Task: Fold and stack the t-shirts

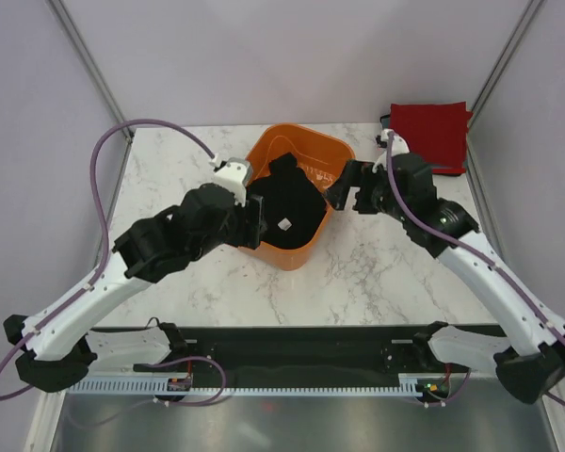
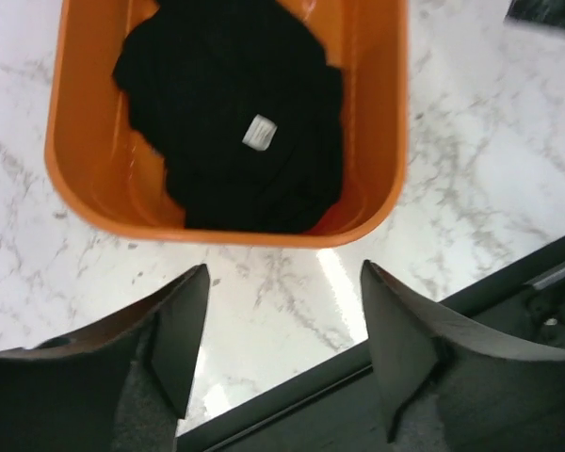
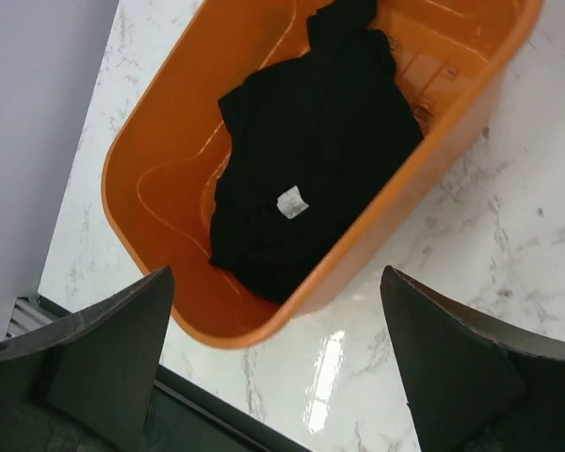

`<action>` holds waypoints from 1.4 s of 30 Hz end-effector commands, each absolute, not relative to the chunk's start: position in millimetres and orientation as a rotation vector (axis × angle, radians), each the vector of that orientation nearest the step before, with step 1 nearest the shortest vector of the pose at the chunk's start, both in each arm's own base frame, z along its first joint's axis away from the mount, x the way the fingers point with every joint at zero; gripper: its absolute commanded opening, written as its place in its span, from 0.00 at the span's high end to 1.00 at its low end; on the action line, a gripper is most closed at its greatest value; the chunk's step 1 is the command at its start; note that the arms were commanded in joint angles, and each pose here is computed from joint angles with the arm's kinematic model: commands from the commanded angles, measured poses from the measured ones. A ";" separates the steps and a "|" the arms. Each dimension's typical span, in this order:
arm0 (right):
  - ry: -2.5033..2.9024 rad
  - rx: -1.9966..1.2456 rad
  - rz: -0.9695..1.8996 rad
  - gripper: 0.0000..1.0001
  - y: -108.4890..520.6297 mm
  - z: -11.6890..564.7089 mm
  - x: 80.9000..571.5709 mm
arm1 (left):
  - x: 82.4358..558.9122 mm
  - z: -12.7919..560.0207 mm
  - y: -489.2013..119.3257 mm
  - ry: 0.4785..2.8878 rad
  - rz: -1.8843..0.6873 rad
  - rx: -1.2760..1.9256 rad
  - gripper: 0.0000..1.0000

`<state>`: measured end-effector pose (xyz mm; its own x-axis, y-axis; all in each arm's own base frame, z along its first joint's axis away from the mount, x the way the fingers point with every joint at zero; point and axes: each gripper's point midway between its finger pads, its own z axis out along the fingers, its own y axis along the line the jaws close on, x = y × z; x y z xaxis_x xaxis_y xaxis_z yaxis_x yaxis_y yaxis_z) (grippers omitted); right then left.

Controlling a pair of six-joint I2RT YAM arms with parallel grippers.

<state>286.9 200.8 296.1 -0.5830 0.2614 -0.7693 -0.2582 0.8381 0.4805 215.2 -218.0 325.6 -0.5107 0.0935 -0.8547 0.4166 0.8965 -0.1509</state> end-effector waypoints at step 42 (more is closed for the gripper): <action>1.947 -0.286 0.191 1.00 311.3 337.6 490.6 | 168.2 242.5 -98.5 1.983 -0.372 0.038 0.09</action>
<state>491.4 324.0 113.9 -0.6906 -0.3068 -0.6549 -0.3311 0.9392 -0.0909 162.8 -99.4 234.5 -0.4601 -0.0673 -0.8853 0.2353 0.9522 -0.1946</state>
